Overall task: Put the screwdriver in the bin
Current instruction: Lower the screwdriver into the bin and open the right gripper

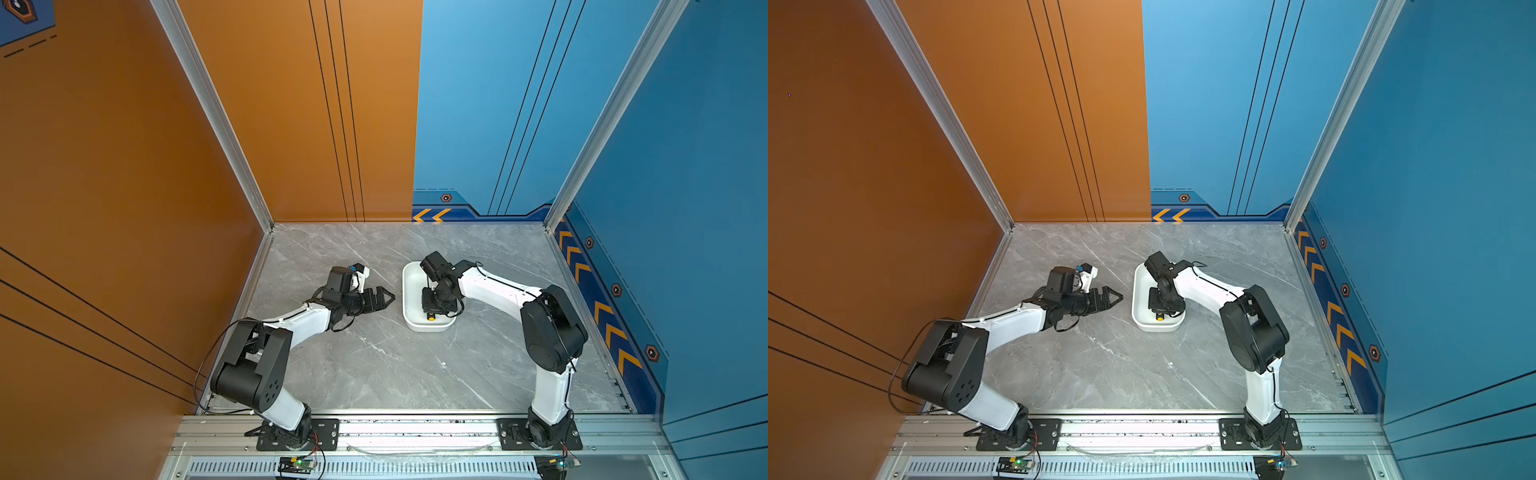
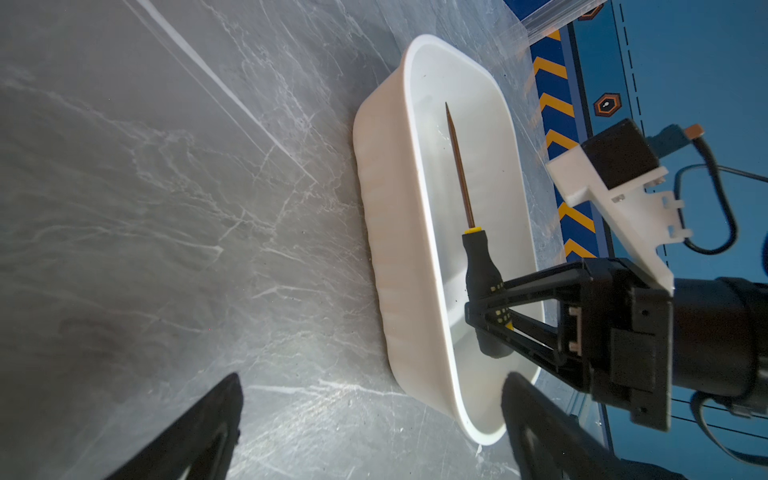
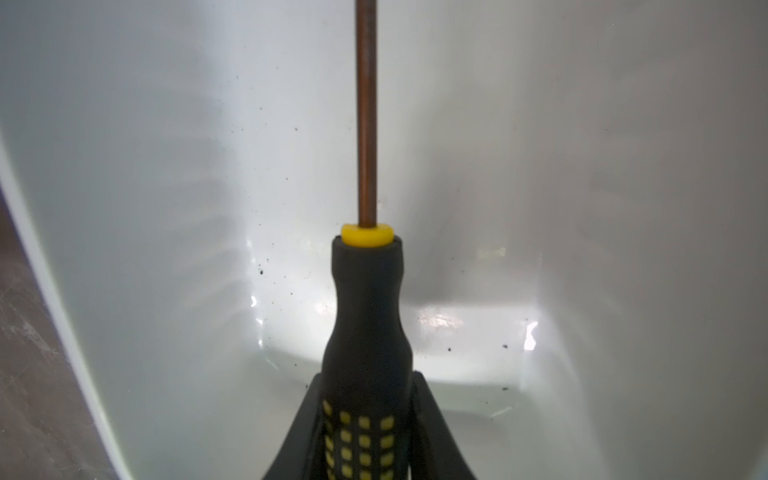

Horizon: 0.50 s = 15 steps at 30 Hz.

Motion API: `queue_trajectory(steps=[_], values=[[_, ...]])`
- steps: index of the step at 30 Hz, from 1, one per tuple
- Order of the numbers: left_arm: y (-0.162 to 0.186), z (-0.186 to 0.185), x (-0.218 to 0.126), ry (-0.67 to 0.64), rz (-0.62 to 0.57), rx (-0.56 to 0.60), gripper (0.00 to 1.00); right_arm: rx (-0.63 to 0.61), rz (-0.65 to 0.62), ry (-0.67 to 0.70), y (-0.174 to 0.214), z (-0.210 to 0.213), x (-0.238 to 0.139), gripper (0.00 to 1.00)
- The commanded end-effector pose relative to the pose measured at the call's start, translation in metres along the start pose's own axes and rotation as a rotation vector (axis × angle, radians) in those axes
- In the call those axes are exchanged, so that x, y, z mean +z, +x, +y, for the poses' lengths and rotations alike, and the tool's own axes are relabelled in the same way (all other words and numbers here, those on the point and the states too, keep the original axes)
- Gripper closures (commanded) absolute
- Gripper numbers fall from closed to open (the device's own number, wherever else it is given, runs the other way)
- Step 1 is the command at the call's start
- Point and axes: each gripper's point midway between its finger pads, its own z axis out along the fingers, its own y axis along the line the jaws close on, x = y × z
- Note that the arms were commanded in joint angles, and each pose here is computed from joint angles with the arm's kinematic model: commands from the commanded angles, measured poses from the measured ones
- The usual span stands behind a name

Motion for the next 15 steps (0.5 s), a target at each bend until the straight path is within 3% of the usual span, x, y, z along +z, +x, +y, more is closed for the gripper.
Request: queue_trajectory(steps=[1, 11, 15], values=[[0.004, 0.002, 0.001, 0.011, 0.027, 0.006, 0.02, 0.017, -0.026, 0.010, -0.010, 0.004, 0.001, 1.00], [0.005, 0.005, 0.001, 0.003, 0.030, -0.001, 0.02, 0.025, 0.005, 0.020, -0.013, 0.000, 0.016, 0.95], [0.005, 0.007, 0.002, 0.002, 0.033, -0.004, 0.02, 0.024, 0.017, 0.018, -0.014, -0.001, 0.020, 0.83]])
